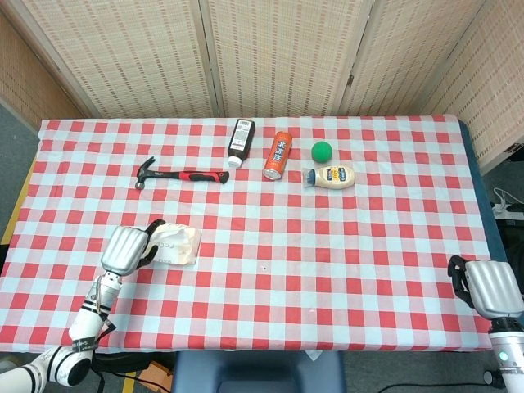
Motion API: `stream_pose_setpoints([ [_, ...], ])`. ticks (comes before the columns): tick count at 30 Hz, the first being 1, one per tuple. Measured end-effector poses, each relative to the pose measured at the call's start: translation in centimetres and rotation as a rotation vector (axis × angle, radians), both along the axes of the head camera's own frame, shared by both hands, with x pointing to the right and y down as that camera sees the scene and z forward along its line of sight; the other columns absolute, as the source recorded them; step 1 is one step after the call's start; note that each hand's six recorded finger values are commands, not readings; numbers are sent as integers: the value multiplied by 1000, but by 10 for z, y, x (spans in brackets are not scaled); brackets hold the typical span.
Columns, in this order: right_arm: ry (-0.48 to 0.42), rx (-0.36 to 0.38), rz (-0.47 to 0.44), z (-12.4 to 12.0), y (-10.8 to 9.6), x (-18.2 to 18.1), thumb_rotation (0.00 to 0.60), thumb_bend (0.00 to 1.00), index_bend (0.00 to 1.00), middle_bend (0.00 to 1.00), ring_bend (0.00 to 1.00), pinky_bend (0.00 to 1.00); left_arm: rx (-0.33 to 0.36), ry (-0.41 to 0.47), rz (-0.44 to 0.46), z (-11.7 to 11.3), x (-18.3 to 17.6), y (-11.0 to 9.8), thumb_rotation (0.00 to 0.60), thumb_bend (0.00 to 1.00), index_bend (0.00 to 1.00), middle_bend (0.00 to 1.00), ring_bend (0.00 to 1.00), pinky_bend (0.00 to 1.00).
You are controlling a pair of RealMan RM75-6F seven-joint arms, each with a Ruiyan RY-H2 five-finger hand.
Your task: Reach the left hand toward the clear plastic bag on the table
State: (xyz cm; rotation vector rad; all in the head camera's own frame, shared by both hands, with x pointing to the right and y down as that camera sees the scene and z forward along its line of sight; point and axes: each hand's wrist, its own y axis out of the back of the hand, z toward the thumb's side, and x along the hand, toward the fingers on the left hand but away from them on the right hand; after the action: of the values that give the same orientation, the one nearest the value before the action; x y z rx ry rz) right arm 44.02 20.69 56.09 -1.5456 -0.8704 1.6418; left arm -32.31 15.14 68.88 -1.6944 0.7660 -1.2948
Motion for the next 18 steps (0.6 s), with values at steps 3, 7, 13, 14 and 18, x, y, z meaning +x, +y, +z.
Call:
stream_pose_setpoints([
  [3, 2, -1, 2, 0, 0, 0, 600, 364, 1000, 870, 731, 980, -5, -5, -5, 6, 1, -1, 600, 416, 402, 785, 775, 919],
  [7, 7, -4, 1, 1, -1, 0, 600, 364, 1000, 870, 731, 980, 8, -1, -18, 8, 1, -2, 600, 428, 549, 851, 800, 931],
  [13, 14, -11, -1, 3, 0, 0, 600, 364, 1000, 870, 731, 980, 83, 5, -16, 1, 3, -5, 600, 483, 708, 968, 866, 965],
  [14, 14, -11, -1, 3, 0, 0, 600, 364, 1000, 870, 731, 980, 98, 6, -15, 0, 3, -5, 600, 484, 713, 975, 870, 966],
  [18, 14, -11, 1, 3, 0, 0, 600, 364, 1000, 870, 731, 980, 149, 8, -15, -7, -1, -6, 600, 483, 719, 989, 875, 967],
])
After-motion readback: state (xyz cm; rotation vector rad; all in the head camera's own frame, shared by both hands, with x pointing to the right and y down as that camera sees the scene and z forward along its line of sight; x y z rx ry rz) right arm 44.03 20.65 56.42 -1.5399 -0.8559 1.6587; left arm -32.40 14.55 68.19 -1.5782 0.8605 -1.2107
